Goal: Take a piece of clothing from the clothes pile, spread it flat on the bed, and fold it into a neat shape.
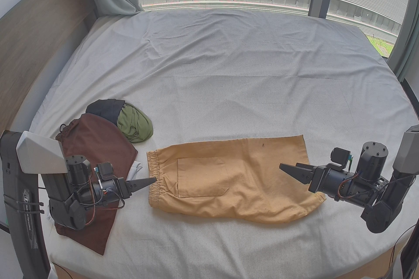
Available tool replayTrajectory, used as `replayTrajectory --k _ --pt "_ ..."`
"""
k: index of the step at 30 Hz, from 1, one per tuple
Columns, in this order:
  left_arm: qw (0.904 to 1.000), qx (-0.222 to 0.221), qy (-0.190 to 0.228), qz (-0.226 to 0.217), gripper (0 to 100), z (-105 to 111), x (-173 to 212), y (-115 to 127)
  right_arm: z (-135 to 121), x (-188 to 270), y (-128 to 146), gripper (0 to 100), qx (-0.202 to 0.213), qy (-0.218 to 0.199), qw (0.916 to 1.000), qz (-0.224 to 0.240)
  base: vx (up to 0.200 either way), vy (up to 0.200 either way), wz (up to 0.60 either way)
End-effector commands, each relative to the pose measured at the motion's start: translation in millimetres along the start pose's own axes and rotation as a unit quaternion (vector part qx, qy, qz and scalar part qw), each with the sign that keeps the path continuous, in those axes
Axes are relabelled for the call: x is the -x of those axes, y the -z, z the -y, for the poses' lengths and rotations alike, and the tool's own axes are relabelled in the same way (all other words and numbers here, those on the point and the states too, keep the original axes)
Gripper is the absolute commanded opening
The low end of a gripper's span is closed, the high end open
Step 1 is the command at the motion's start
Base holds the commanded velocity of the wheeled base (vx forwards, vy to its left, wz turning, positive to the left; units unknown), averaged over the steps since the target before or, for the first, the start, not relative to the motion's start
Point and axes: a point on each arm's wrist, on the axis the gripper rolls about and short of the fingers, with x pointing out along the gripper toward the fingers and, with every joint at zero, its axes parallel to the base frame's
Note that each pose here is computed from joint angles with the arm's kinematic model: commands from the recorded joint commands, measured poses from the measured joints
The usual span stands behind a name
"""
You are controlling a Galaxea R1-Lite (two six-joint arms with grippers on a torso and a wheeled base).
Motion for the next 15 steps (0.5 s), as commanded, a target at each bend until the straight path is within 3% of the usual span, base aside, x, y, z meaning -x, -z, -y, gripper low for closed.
replayTrajectory --k 1,15 --pt "0.9998 0.016 -0.005 -0.014 100 -10 -5 12 2 -2 3 100 -0.003 0.003 1.0 -0.006 0.0 0.0 0.0" --pt "0.9981 0.032 -0.012 -0.051 100 -14 -32 42 3 -3 5 100 -0.004 0.004 0.9999 -0.009 0.0 0.0 0.0"
